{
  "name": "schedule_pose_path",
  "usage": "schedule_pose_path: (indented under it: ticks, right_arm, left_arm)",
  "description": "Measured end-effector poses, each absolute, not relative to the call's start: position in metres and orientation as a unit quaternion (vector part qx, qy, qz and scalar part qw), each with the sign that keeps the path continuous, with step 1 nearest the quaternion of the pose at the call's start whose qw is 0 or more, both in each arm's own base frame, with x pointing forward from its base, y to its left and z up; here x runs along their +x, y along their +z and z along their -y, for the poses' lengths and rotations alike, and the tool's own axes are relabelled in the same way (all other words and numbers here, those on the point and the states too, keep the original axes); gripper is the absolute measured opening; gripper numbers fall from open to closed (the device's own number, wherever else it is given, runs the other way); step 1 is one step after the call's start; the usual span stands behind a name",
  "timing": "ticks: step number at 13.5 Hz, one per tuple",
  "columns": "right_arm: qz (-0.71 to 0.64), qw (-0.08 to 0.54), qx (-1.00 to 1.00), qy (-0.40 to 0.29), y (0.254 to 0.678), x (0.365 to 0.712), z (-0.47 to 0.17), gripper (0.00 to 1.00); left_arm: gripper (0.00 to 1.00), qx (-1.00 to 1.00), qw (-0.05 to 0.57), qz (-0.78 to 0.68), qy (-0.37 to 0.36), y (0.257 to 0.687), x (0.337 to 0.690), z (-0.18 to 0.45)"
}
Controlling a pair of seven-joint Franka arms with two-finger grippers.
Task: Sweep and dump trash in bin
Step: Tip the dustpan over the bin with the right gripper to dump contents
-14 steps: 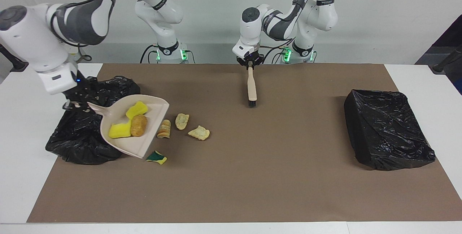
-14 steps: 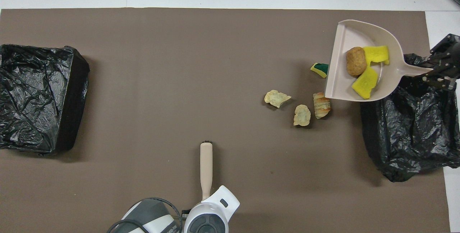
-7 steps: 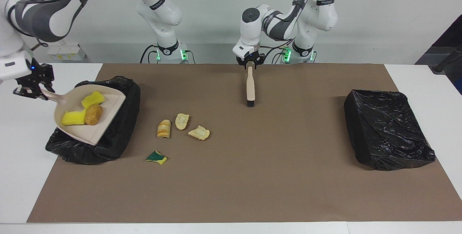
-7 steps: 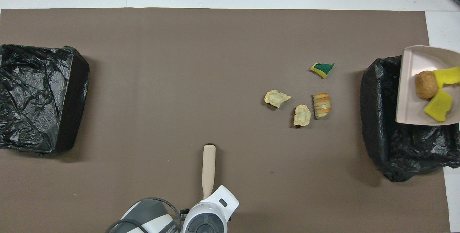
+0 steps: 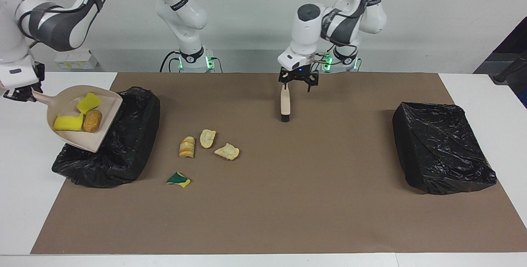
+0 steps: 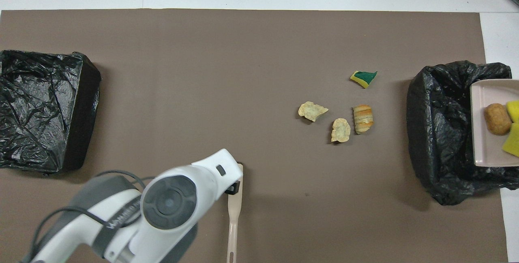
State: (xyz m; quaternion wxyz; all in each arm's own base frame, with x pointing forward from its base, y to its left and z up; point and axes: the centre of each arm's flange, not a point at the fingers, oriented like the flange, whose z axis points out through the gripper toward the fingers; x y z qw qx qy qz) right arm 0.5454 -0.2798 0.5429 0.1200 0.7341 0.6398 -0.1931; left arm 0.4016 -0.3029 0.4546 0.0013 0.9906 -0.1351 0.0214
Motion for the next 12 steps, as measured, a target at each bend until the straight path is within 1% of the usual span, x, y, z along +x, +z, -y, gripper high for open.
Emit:
schedule_pose_path:
  ticks: [2, 5, 7, 9, 12]
  right_arm:
    - [-0.633, 0.138, 0.728, -0.224, 0.532, 0.534, 0.264, 0.31]
    - [-0.627, 0.188, 0.706, -0.270, 0.535, 0.528, 0.222, 0.31]
    - [-0.624, 0.217, 0.691, -0.292, 0.551, 0.520, 0.220, 0.31]
    - [-0.618, 0.238, 0.682, -0.309, 0.564, 0.511, 0.223, 0.31]
    - [-0.617, 0.243, 0.677, -0.319, 0.567, 0.500, 0.221, 0.31]
  left_arm:
    - [1.00, 0.987, -0.001, 0.157, 0.024, 0.512, 0.441, 0.267]
    - [1.00, 0.986, -0.001, 0.159, 0.047, 0.591, 0.481, 0.213]
    - [1.00, 0.985, -0.003, 0.162, 0.052, 0.624, 0.493, 0.174]
    - [1.00, 0.985, -0.006, 0.163, 0.054, 0.656, 0.498, 0.142]
    - [1.00, 0.986, -0.009, 0.161, 0.050, 0.682, 0.504, 0.107]
